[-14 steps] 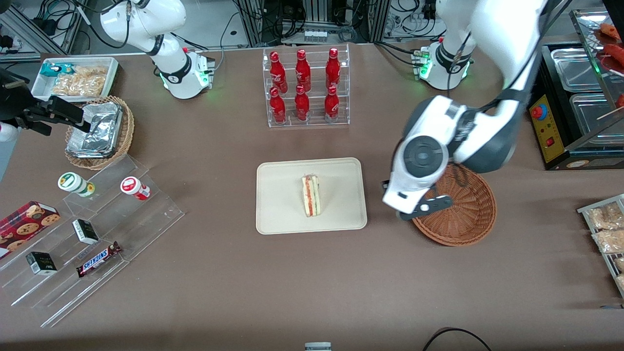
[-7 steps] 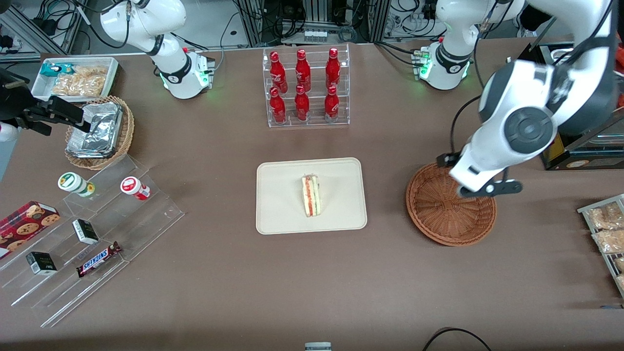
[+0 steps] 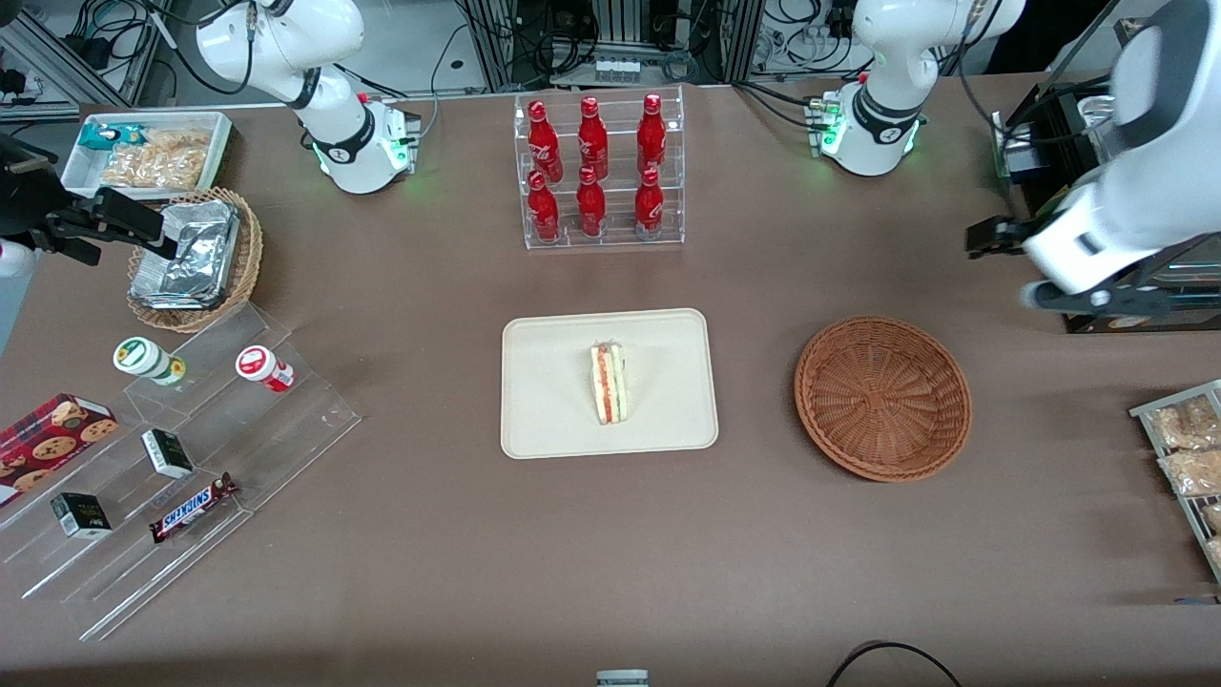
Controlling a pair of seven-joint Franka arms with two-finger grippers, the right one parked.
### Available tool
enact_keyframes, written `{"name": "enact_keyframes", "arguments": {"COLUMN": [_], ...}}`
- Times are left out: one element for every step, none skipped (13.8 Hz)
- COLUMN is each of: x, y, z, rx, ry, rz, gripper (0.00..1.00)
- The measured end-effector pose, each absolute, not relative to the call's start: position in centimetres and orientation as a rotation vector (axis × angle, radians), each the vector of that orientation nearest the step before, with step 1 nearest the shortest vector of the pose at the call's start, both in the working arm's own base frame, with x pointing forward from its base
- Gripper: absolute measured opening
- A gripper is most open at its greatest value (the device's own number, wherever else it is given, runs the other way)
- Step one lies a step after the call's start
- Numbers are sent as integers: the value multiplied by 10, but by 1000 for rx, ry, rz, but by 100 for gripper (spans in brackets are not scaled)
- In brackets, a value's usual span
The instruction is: Place sandwich from basket to tray
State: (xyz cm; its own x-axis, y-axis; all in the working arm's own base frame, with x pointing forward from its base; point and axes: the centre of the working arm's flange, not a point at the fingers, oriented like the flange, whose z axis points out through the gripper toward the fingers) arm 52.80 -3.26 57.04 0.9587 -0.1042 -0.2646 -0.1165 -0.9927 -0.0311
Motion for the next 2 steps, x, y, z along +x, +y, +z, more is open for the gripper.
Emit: {"name": "enact_keyframes", "arguments": {"x": [529,531], "y": [-28,-24], "z": [579,584], "rx": [-3070,-3076], "ry": [161,150], "rz": [377,343], "gripper": [100,100]}}
